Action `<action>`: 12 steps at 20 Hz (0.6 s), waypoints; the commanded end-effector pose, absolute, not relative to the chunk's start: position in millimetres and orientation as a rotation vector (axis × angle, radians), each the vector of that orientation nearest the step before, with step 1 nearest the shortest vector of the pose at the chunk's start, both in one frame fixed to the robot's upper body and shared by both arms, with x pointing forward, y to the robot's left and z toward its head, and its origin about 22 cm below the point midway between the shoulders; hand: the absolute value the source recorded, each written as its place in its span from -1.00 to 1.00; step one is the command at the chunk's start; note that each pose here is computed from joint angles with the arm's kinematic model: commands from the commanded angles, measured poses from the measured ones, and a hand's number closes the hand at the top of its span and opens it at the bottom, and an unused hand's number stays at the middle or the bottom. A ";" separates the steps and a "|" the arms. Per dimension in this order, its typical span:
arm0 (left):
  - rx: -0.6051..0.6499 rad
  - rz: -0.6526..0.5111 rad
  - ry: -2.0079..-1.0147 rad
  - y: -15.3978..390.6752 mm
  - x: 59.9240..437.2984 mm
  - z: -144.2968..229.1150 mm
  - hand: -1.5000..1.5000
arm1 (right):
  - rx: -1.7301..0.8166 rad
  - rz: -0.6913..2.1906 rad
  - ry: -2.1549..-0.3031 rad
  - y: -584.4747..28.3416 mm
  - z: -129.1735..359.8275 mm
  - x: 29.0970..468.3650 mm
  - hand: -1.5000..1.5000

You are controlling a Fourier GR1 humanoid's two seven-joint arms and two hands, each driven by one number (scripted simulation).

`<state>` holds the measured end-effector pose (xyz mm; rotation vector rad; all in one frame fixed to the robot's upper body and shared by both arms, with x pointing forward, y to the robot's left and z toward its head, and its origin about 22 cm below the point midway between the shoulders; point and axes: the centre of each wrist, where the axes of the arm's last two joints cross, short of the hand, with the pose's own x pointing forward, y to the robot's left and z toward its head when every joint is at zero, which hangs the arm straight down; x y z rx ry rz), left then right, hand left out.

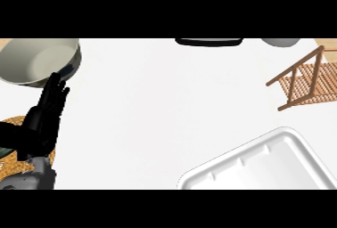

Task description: Pick the cupcake from the tray and place it in the tiered shelf

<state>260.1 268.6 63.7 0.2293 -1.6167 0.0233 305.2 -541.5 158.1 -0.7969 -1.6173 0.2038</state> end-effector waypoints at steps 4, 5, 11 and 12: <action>0.223 0.024 -1.603 272.6 258.9 63.6 0.00 | -0.819 0.214 -1.581 -532.8 162.3 330.2 1.00; 0.208 0.008 -1.630 264.3 266.7 76.0 0.00 | -0.771 0.081 -1.609 -526.5 157.5 336.3 1.00; 0.226 0.005 -1.630 265.0 254.4 52.5 0.00 | -0.654 0.134 -1.566 -512.2 130.7 345.5 -1.00; 0.228 0.013 -1.637 282.4 263.9 65.2 0.00 | -0.654 0.136 -1.564 -519.3 132.9 340.0 -1.00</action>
